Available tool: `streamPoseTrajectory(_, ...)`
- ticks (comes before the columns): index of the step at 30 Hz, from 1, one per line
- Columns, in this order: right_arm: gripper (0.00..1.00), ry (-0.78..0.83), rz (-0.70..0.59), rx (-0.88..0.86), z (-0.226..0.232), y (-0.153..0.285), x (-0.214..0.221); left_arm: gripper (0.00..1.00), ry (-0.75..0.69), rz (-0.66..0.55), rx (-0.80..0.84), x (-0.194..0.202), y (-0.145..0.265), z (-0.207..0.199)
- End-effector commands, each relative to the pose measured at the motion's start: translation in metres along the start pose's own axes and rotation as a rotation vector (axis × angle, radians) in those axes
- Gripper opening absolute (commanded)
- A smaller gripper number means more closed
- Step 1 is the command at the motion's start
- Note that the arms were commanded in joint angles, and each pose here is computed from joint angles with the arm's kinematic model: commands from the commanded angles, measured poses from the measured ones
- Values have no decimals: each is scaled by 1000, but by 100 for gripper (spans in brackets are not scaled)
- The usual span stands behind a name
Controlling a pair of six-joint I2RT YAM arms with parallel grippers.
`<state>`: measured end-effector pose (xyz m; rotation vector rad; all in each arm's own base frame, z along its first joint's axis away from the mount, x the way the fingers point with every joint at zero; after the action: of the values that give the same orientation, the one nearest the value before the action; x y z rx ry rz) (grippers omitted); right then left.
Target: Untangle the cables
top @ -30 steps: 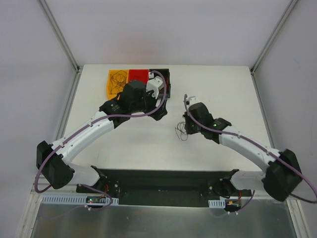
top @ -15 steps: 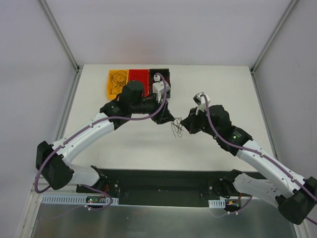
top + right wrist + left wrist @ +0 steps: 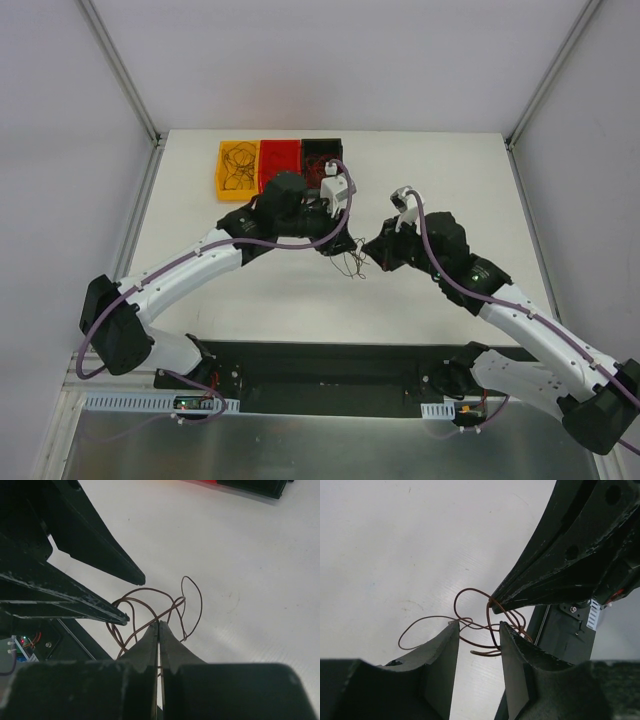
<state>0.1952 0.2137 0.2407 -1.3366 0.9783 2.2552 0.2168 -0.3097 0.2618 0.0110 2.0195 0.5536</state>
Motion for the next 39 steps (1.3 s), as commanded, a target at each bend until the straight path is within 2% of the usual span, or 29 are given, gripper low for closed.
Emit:
streamPoseTrajectory(1,0,13,-64,-61,14,4,-17,36,-69,3,-107,4,-7,8)
streamPoseTrajectory(6,0,31,-59,-33,16,5,-21,22,-115,34,-201,10,-9,15)
streamPoseTrajectory(9,0,35,-67,-20,19,4,-23,3,-161,43,-193,11,-10,11)
streamPoseTrajectory(10,0,32,-70,-6,19,4,-23,0,-167,41,-193,11,-9,9)
streamPoseTrajectory(15,5,-14,-72,84,14,-7,-17,0,-152,22,-142,9,-7,-3)
streamPoseTrajectory(21,24,-108,-92,118,15,-31,-9,0,-108,-47,-71,1,-2,-19)
streamPoseTrajectory(24,28,-163,-105,152,8,-47,-2,0,-118,-99,-63,-6,7,-25)
streamPoseTrajectory(27,28,-192,-64,257,-9,-53,19,0,-158,-173,-154,-17,24,-19)
streamPoseTrajectory(33,34,-193,17,554,-69,-20,68,0,-248,-426,-460,-41,80,5)
streamPoseTrajectory(37,40,-193,77,603,-93,-1,88,0,-279,-531,-563,-47,104,11)
streamPoseTrajectory(39,44,-183,94,601,-99,4,90,0,-297,-545,-575,-49,109,11)
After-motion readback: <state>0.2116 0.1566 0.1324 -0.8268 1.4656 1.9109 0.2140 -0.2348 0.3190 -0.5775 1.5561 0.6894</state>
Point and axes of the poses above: each gripper's point midway between its finger pads, its own y axis back along the fingers, its own z axis along the line the jaws close on, x = y × z, the point moved 4 cm from there along y, back along the fingers, and after that the axes turned 3 degrees about y, right-handed, at the moved point
